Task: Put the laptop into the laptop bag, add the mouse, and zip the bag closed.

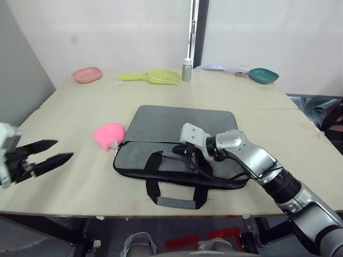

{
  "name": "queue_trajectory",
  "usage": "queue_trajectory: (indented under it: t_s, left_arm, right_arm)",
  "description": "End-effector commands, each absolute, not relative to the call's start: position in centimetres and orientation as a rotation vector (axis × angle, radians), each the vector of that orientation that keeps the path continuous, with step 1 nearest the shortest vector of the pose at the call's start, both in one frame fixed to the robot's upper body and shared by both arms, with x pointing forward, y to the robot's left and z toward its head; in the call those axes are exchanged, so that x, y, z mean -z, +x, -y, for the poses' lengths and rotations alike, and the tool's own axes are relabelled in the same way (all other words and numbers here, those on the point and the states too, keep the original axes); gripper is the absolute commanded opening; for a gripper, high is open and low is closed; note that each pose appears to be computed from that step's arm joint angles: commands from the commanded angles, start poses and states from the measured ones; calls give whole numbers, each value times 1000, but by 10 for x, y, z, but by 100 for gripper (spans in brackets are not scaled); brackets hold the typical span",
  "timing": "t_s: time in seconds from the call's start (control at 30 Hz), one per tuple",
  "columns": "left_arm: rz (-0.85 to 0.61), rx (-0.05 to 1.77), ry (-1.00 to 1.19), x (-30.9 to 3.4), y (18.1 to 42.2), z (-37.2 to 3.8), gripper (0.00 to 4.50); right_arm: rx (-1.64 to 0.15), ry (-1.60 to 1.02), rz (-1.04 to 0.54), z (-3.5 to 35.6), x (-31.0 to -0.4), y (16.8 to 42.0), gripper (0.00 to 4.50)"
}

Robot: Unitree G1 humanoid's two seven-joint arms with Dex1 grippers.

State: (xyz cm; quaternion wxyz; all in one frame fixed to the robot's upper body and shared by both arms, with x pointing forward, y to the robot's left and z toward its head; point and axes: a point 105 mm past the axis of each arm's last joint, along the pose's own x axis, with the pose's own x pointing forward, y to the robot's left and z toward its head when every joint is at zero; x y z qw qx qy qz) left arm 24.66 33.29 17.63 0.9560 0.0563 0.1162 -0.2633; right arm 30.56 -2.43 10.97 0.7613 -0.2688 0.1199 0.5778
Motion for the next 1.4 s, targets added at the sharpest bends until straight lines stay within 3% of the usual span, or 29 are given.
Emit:
queue_trajectory:
  t_s: [0.03, 0.33, 0.53, 0.8, 1.2, 1.4]
  left_arm:
    - [-237, 572, 180, -168, 269, -326, 450]
    - [-301, 597, 136, -155, 350, -316, 450]
    - [-313, 693, 145, -157, 377, -289, 450]
    - [-330, 764, 149, -159, 381, -279, 450]
    - [-410, 644, 212, -133, 382, -299, 450]
    - [-382, 685, 177, -132, 387, -284, 450]
  right_arm:
    - [-1250, -552, -407, 33, -77, 296, 3]
    - [-1194, -503, -431, 36, -73, 283, 3]
    - [-1101, -521, -453, 47, -73, 292, 3]
    - [-992, -635, -585, 70, -48, 296, 3]
    - [-1014, -597, -558, 61, -55, 293, 3]
    - [-1018, -599, -558, 62, -57, 291, 3]
